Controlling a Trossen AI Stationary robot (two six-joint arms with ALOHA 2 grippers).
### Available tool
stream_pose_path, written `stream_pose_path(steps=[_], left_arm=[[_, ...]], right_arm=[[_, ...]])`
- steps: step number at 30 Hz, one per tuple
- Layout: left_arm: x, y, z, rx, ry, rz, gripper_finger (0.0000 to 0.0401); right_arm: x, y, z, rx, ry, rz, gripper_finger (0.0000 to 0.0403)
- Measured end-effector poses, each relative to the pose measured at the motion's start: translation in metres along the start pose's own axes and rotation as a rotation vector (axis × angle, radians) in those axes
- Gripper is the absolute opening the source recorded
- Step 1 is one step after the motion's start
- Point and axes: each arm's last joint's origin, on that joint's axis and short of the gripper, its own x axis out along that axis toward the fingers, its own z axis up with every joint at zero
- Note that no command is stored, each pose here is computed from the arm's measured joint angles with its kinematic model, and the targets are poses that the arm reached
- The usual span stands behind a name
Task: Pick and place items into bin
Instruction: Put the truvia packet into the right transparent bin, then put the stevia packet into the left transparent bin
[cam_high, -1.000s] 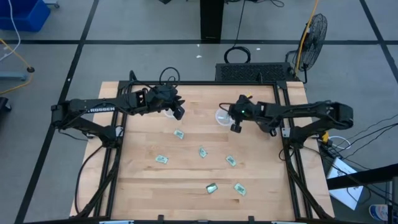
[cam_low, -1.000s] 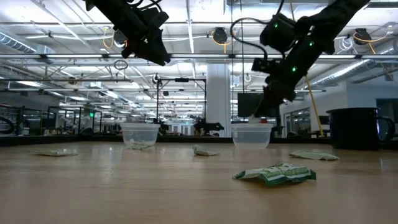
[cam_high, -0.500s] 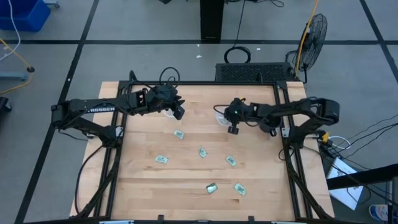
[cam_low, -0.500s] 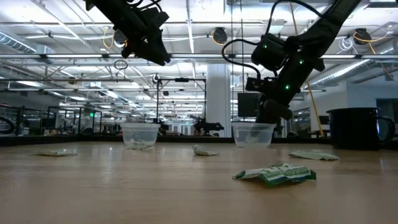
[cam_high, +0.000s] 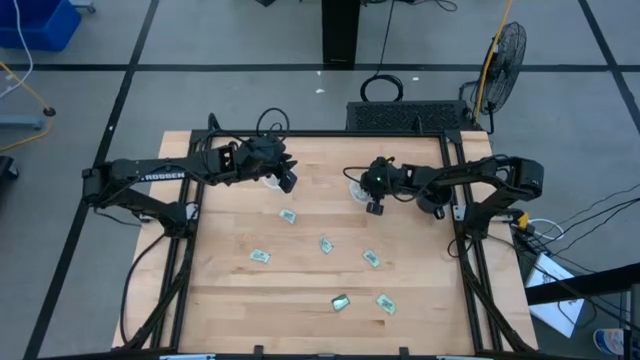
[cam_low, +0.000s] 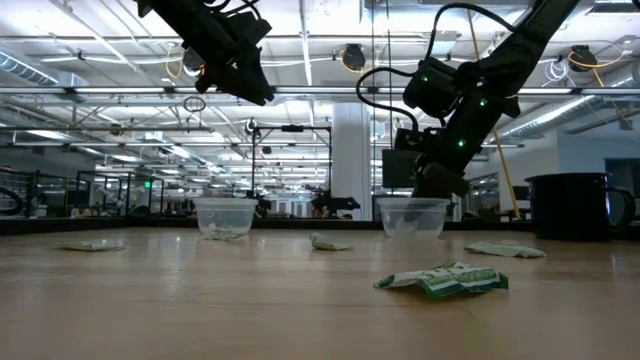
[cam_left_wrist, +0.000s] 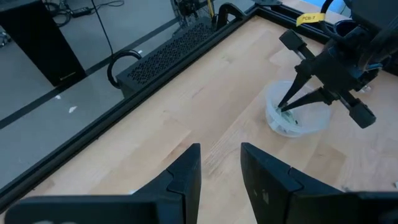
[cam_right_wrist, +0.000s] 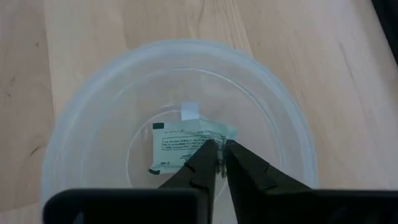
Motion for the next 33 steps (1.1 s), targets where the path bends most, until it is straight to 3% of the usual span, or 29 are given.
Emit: stream_pose_path(steps=[15,24,29,33], left_arm=[[0.000,0.000,0.000,0.000,0.000,0.000,0.0120],[0.000,0.001,-0.002,0.010,0.019,0.005,0.0120],[-0.001,0.003,-0.011,0.040,0.121,0.003,0.0120],[-0.004,-0.002,-0.020,0.064,0.220,-0.078,0.0120]], right_arm=[[-0.004,-0.002,0.005,-0.032,-0.046,-0.013,0.0084],[-0.043,-0.009,0.020,0.029,-0.201,-0.042,0.0082],[-0.069,-0.004,0.027,0.063,-0.302,-0.029,0.0077],[-0.083,0.003,0.031,0.051,-0.358,-0.009,0.0074]])
